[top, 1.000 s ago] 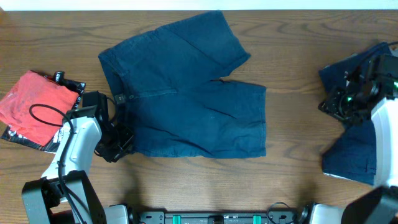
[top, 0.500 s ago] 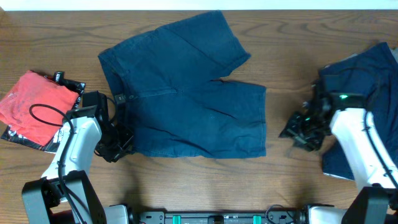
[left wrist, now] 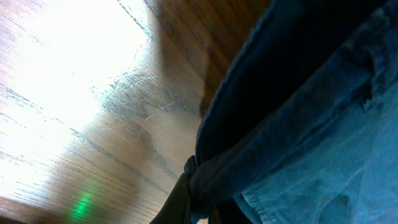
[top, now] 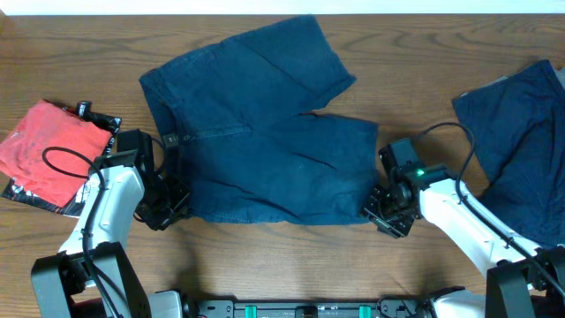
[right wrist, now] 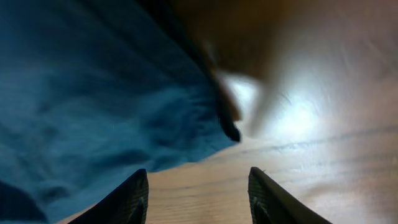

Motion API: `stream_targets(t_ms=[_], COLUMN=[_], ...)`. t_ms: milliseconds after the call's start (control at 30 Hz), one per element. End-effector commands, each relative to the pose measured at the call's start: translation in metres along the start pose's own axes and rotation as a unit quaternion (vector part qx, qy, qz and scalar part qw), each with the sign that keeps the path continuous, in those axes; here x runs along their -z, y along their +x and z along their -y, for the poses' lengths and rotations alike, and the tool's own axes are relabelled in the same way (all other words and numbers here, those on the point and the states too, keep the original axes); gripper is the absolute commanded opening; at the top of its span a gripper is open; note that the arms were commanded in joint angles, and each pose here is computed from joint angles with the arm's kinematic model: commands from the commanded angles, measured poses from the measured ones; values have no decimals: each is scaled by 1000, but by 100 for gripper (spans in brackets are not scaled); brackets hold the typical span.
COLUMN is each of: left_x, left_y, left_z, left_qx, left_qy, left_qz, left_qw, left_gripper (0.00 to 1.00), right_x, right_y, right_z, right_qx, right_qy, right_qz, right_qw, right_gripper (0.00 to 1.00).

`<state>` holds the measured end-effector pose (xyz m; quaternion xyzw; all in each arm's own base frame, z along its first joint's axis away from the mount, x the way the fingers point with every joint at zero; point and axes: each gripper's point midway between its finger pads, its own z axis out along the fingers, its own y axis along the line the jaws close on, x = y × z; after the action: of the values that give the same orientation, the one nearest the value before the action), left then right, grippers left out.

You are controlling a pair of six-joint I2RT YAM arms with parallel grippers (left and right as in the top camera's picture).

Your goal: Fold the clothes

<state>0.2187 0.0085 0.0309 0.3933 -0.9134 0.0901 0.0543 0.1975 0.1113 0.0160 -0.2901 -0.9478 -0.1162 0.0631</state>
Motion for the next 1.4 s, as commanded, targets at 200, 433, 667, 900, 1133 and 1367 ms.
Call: stream_targets(t_ms=[200, 433, 667, 900, 1133, 1367], left_x=[5, 5, 5, 5, 4, 5], left_y=[-5, -4, -4, -4, -3, 27], left_z=[1, 0, 0, 0, -1, 13], left_qx=[-7, -7, -7, -7, -26, -116], left_qy=[-2, -3, -3, -3, -4, 34], left_qz=[11, 10, 10, 10, 7, -54], left_qw=[1000, 1000, 1000, 1000, 1000, 991], left_gripper=[7, 7, 7, 7, 6, 6], right_x=[-8, -18, -17, -15, -12, 36], right_y=[-8, -12, -27, -37, -43, -69], right_z=[5, -3, 2, 4, 0, 0], right_qx=[-40, -41, -41, -39, 0, 12], right_qy=[15, -10, 5, 12, 9, 5], right_qz=[38, 55, 98, 124, 137, 176], right_qw=[998, 998, 994, 991, 991, 984], right_gripper=[50, 51, 50, 8, 1, 1])
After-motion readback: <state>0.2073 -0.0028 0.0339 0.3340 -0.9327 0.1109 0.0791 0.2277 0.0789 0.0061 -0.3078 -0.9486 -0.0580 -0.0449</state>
